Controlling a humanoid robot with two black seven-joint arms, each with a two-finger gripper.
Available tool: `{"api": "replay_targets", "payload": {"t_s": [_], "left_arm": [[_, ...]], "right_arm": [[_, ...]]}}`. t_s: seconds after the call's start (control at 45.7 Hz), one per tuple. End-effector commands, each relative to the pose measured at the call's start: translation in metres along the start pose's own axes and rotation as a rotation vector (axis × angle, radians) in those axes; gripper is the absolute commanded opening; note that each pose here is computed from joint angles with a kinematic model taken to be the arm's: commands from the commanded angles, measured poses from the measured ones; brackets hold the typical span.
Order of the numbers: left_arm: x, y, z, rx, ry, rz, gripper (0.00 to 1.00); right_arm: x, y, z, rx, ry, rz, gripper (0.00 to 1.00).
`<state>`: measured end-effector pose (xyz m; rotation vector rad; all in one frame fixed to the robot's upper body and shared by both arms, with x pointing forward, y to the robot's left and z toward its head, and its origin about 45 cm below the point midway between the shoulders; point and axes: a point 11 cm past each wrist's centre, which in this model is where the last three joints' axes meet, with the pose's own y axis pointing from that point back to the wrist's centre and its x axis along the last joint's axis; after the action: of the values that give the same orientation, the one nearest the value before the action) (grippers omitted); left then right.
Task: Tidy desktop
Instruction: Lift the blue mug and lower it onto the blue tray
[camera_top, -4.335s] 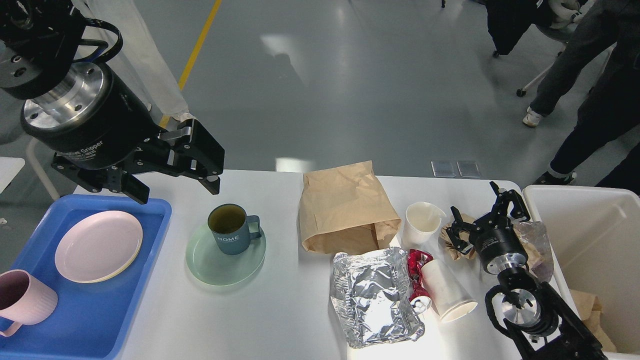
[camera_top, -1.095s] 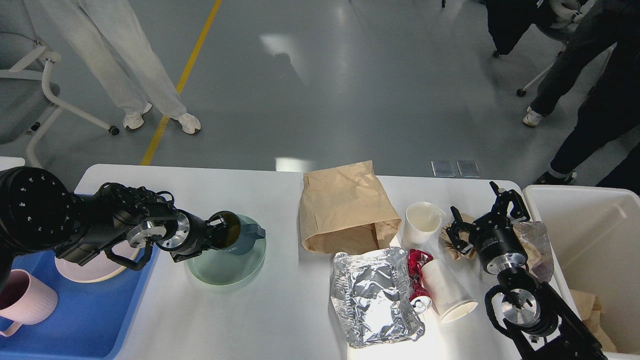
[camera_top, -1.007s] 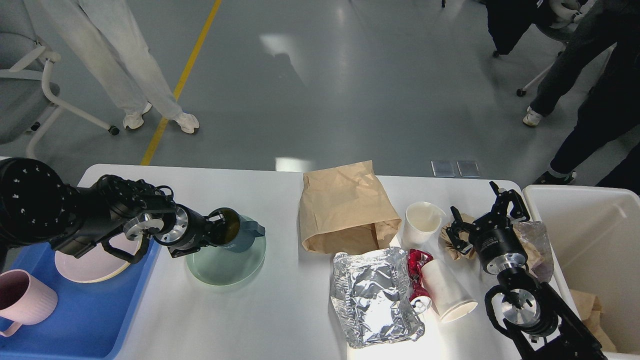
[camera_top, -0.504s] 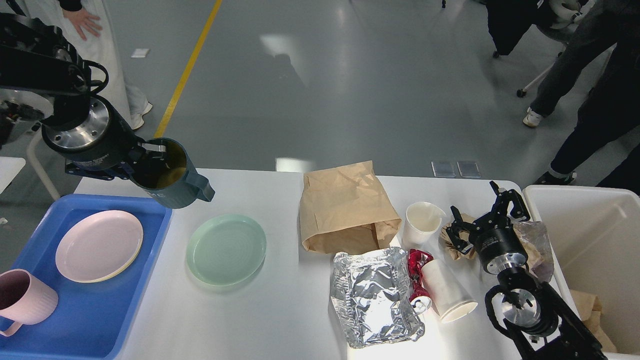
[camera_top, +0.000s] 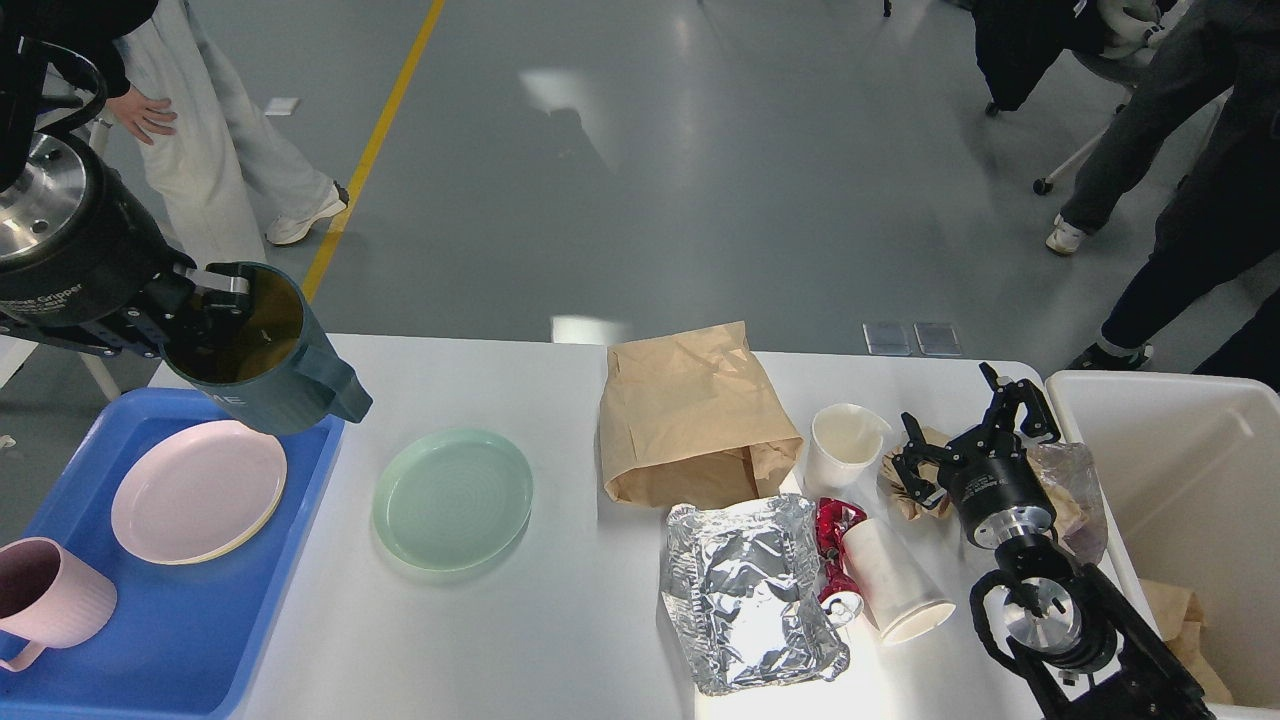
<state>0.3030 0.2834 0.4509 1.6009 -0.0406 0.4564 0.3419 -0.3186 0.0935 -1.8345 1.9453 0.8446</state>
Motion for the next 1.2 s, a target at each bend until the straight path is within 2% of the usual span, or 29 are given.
{"api": "replay_targets", "payload": {"t_s": [0.0, 0.109, 0.263, 0.438, 0.657, 0.985, 1.182], "left_arm": [[-0.001, -0.019, -0.014, 0.023, -0.002, -0.020, 0.00], [-0.005, -0.039, -0.036, 0.022, 0.009, -0.061, 0.00], [-0.019, -0.086, -0.081, 0.011, 0.034, -0.120, 0.00], [-0.041, -0.154, -0.142, 0.073, 0.036, -0.126, 0.00], [-0.076, -0.220, -0.172, 0.095, 0.001, -0.174, 0.00], [-0.078, -0.261, -0.224, 0.155, 0.111, -0.136, 0.00], [-0.088, -0.277, -0.214, 0.096, 0.144, -0.159, 0.00]], "right_arm": [[0.000, 0.000, 0.000, 0.000, 0.000, 0.000, 1.00], [0.000, 0.000, 0.000, 0.000, 0.000, 0.000, 1.00], [0.000, 0.000, 0.000, 0.000, 0.000, 0.000, 1.00], [0.000, 0.000, 0.000, 0.000, 0.000, 0.000, 1.00], [0.000, 0.000, 0.000, 0.000, 0.000, 0.002, 1.00], [0.000, 0.000, 0.000, 0.000, -0.001, 0.000, 1.00], [0.000, 0.000, 0.000, 0.000, 0.000, 0.000, 1.00]]}}
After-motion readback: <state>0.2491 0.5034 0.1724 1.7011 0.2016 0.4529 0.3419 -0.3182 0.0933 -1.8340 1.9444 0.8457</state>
